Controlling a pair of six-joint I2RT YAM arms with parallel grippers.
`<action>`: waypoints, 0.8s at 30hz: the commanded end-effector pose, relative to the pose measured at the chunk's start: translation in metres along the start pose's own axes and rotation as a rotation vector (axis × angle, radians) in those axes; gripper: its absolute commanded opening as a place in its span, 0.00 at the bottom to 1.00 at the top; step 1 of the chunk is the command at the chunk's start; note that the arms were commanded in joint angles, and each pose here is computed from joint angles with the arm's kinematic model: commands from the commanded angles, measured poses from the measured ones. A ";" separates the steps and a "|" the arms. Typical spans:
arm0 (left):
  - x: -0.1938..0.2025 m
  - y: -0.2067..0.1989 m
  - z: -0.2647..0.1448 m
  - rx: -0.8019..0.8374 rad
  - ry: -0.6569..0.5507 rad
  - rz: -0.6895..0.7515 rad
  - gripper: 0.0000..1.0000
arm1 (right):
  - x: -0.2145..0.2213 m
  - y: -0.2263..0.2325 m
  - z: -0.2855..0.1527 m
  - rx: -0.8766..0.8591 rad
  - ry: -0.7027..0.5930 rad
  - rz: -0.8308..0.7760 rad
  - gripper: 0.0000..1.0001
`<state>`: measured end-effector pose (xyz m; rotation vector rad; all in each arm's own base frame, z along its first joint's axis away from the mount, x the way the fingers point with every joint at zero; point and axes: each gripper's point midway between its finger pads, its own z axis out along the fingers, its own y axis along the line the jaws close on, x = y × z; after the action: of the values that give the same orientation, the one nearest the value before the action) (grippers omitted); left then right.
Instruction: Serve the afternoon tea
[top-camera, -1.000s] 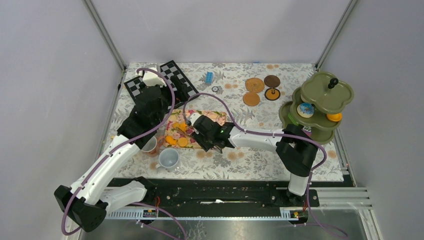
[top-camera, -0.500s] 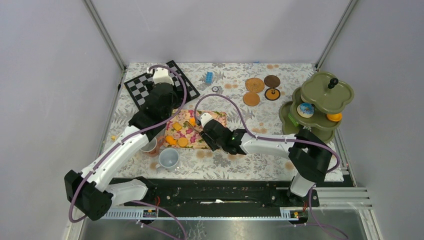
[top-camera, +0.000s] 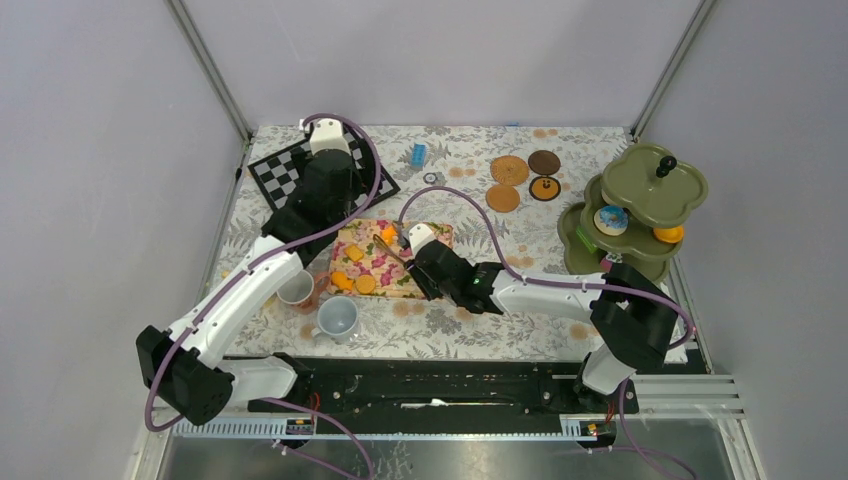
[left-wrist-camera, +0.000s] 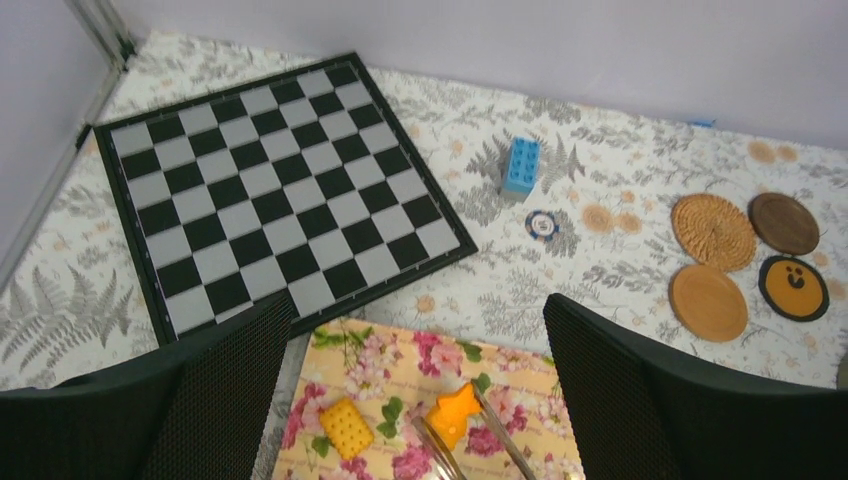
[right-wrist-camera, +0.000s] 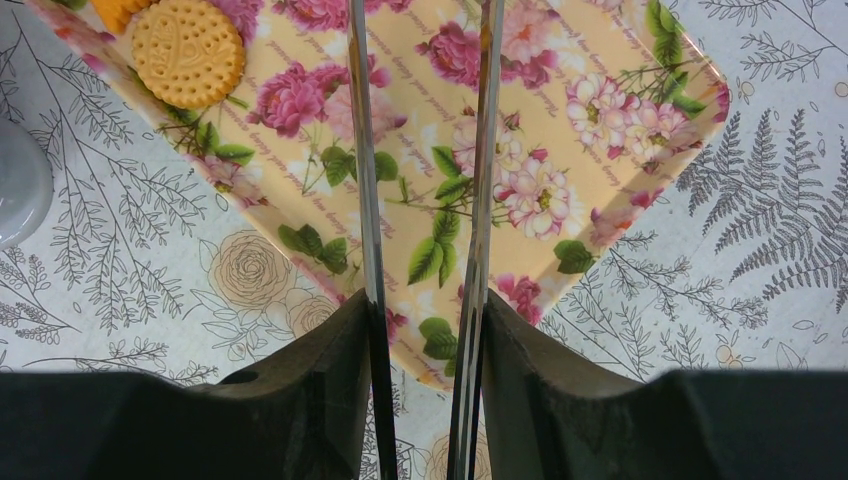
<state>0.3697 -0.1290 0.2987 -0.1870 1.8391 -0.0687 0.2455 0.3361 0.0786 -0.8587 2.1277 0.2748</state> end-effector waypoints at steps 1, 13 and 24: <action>-0.065 -0.011 -0.014 0.060 -0.152 -0.011 0.99 | -0.031 -0.007 -0.009 0.025 -0.110 0.065 0.35; -0.053 -0.014 -0.034 0.165 -0.183 -0.021 0.99 | -0.031 -0.005 -0.017 0.021 -0.083 0.150 0.35; -0.057 -0.022 -0.045 0.231 -0.176 -0.073 0.99 | -0.042 -0.039 -0.056 0.165 -0.111 0.218 0.35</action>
<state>0.3474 -0.1355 0.3491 -0.0910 1.6883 -0.2190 0.2407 0.3162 0.1110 -0.6634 2.1638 0.2965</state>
